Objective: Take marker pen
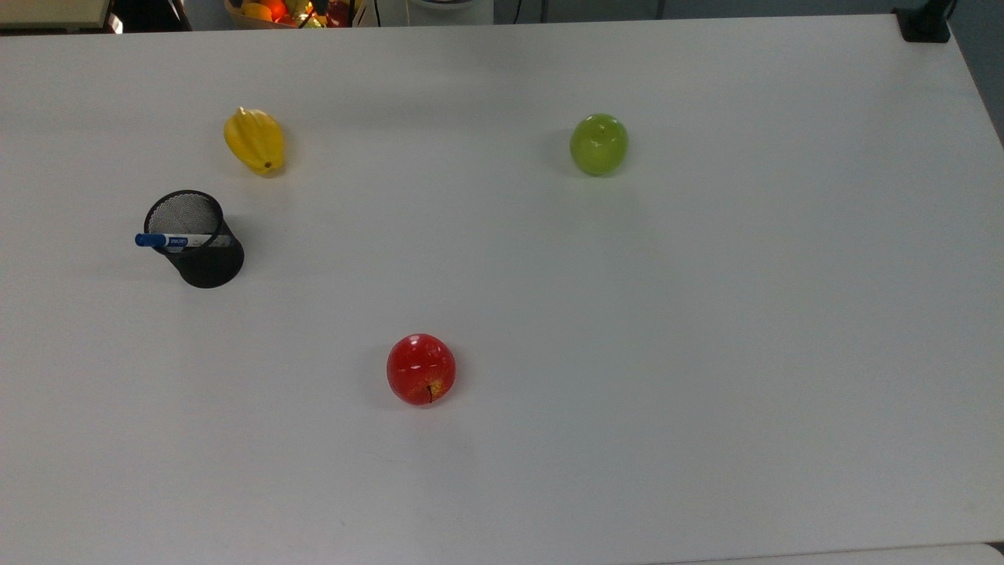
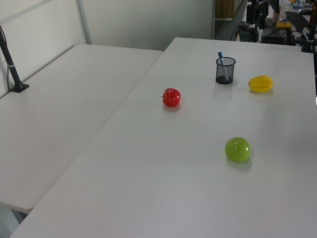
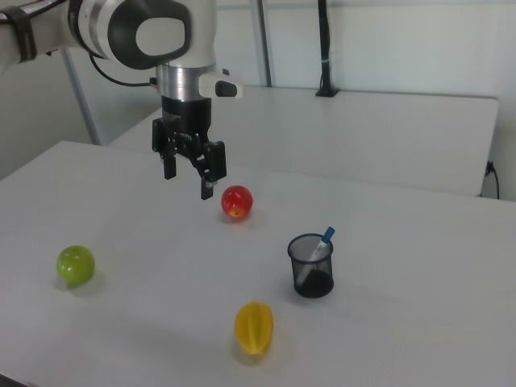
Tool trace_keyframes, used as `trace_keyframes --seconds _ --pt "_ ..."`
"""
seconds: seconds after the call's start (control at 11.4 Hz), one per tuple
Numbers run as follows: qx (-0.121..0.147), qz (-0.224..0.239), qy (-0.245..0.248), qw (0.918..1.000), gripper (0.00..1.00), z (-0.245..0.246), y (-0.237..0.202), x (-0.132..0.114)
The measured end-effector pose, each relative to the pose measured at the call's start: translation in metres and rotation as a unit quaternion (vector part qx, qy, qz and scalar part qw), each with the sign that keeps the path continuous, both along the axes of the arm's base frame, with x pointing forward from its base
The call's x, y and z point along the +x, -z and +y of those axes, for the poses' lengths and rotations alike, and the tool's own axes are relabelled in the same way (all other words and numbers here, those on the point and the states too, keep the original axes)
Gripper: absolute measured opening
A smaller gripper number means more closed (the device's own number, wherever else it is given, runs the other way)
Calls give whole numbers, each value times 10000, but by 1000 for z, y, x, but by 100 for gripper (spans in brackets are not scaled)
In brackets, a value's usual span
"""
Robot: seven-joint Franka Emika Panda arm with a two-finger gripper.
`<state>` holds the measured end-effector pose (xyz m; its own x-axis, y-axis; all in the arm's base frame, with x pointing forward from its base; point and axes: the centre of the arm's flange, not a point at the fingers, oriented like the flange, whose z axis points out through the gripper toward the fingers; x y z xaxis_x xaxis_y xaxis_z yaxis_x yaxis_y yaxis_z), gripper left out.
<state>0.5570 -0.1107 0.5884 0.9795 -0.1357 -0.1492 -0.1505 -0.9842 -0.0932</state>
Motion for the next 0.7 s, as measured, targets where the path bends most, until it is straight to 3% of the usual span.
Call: trace_keyframes --seconds 0.35,0.7 --pt "-11 -17 176 9998 100 -21 -1 -4" --pt "-116 -400 445 9981 100 -51 -7 -2"
